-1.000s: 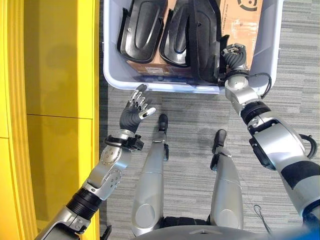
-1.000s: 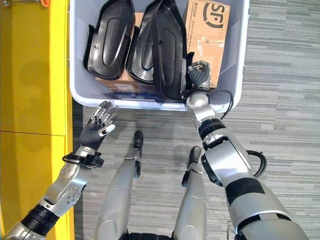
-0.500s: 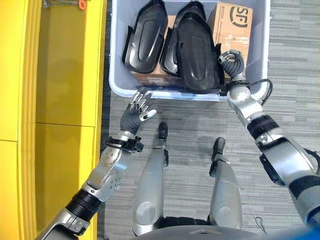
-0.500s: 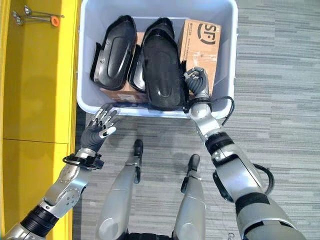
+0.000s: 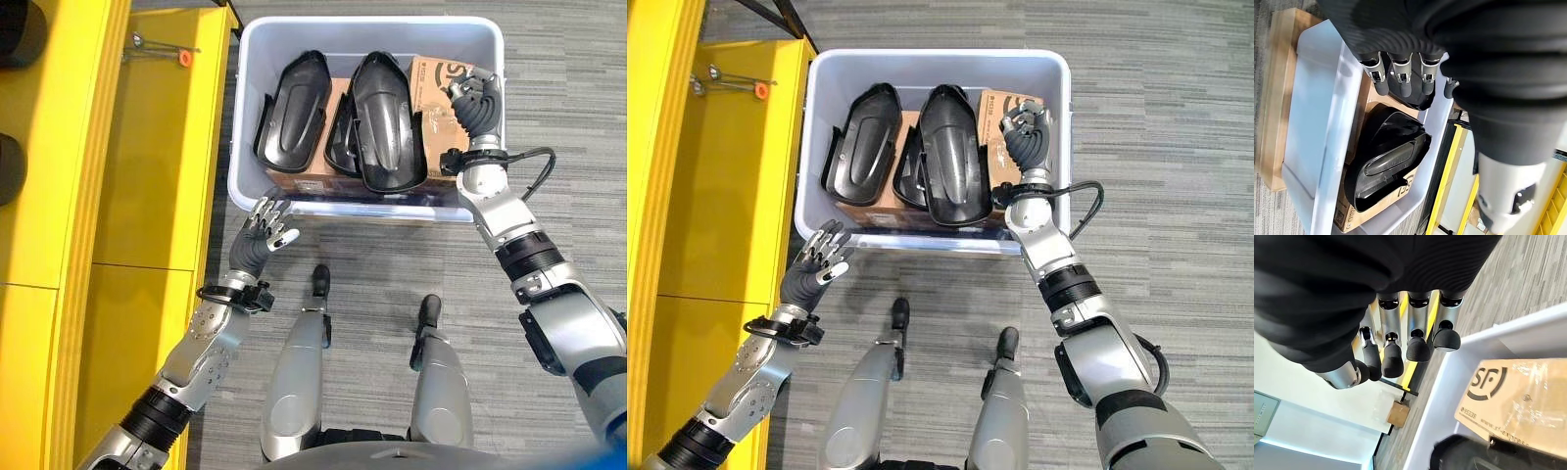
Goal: Move parts from the plastic box to the shelf.
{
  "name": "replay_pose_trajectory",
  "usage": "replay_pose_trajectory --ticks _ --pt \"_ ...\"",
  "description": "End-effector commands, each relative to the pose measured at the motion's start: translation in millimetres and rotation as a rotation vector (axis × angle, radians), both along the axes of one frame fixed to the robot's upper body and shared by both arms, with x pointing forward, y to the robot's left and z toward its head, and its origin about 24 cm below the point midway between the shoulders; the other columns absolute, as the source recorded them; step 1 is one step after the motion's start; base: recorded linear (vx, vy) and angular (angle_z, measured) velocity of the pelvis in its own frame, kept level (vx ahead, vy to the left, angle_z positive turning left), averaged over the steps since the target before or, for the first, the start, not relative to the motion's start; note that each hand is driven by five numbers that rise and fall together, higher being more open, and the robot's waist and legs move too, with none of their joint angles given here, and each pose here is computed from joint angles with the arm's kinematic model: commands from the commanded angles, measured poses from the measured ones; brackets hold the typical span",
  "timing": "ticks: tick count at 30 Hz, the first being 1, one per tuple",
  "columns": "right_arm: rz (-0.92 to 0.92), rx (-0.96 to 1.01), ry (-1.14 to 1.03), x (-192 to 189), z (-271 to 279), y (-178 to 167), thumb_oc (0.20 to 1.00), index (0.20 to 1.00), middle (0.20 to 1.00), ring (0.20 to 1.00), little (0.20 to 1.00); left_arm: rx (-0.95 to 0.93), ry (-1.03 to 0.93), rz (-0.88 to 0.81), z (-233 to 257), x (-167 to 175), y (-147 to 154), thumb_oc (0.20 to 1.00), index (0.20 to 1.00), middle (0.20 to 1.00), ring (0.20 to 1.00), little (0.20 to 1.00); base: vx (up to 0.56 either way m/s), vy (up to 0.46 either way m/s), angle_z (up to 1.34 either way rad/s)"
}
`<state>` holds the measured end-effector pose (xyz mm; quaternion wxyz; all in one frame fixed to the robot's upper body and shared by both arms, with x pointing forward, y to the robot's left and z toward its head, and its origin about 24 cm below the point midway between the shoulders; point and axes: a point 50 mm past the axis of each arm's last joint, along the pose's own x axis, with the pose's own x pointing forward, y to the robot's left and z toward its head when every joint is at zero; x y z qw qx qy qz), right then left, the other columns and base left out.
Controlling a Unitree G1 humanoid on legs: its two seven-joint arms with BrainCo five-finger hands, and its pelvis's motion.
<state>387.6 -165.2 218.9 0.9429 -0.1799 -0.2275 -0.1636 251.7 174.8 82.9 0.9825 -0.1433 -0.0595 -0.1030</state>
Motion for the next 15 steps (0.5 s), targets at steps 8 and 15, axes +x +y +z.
replay_pose_trajectory --ticks 8,15 --pt "-0.016 -0.018 -0.019 -1.8 -7.2 -6.4 0.2 0.2 0.2 0.2 0.2 0.007 -0.055 -0.069 8.5 -9.2 -5.2 1.0 1.0 1.0 1.0 1.0 0.02 -0.007 0.03" --pt "0.021 0.039 0.018 0.0 -17.9 -1.5 1.0 1.0 1.0 1.0 1.0 0.013 -0.036 -0.075 4.4 -9.7 -7.1 1.0 1.0 1.0 1.0 1.0 0.0 0.001 0.01"
